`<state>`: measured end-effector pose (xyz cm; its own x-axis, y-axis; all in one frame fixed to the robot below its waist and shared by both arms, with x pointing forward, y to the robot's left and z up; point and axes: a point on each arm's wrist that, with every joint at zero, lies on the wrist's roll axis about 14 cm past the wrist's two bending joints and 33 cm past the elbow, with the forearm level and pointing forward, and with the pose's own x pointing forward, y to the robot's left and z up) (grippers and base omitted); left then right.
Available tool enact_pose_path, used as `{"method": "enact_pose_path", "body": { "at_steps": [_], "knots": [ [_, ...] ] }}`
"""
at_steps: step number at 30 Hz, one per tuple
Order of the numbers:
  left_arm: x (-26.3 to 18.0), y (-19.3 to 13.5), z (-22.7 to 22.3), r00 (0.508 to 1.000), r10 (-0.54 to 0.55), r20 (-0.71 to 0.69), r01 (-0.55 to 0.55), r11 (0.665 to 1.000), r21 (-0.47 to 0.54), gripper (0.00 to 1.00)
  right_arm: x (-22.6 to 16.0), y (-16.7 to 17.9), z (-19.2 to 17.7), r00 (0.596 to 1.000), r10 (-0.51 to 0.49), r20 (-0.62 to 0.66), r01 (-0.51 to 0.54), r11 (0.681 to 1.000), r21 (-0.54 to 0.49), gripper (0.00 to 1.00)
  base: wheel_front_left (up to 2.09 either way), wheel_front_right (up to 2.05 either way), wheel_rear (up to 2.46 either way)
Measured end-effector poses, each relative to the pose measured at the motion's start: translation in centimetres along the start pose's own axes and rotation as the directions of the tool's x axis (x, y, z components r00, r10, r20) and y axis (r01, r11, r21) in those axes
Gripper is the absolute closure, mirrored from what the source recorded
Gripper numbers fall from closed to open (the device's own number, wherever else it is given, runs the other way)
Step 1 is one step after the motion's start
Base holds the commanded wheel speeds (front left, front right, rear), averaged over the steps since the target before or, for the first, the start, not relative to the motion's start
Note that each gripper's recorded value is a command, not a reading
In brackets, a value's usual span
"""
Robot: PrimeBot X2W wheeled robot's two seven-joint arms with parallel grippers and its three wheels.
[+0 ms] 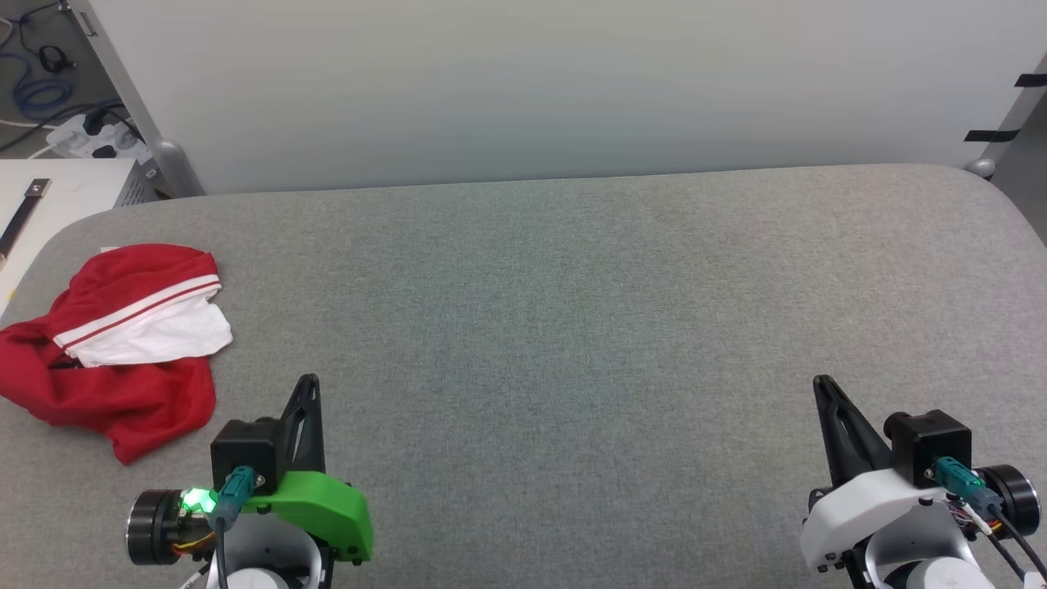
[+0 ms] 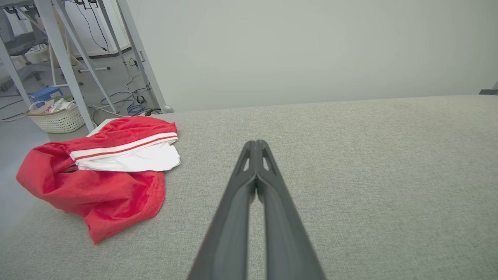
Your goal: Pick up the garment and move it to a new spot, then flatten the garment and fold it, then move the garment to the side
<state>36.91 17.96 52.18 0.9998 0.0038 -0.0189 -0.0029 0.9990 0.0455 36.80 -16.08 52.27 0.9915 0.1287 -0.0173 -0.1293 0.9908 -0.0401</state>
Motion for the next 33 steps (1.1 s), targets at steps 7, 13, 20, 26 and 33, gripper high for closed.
{"method": "enact_pose_path", "body": {
  "at_steps": [7,13,20,26,33],
  "knots": [
    [0.0,0.0,0.0,1.0,0.0,0.0,0.0,1.0,0.0,1.0,0.0,0.0,0.0,1.0,0.0,0.0,0.0,1.0,0.0,1.0,0.0,0.0,0.0],
    [0.0,0.0,0.0,1.0,0.0,0.0,0.0,1.0,0.0,1.0,0.0,-0.01,0.0,1.0,0.0,0.0,0.0,1.0,0.0,1.0,0.0,0.0,0.0],
    [-0.03,0.0,-0.07,1.0,0.0,-0.002,0.0,1.0,0.0,0.0,-0.02,-0.06,-0.02,1.0,-0.001,-0.001,0.001,1.0,0.0,0.0,0.0,0.0,0.0],
    [-0.01,-0.05,0.01,1.0,0.003,0.004,-0.003,1.0,0.0,0.0,-0.01,-0.3,0.03,1.0,-0.009,0.004,0.009,1.0,0.005,0.0,0.0,0.0,0.0],
    [-0.01,-0.15,0.38,1.0,0.007,0.024,-0.007,1.0,-0.001,0.0,-0.02,-0.62,0.49,0.999,-0.018,0.028,0.018,1.0,0.019,0.0,0.0,0.0,0.0]
  ]
}}
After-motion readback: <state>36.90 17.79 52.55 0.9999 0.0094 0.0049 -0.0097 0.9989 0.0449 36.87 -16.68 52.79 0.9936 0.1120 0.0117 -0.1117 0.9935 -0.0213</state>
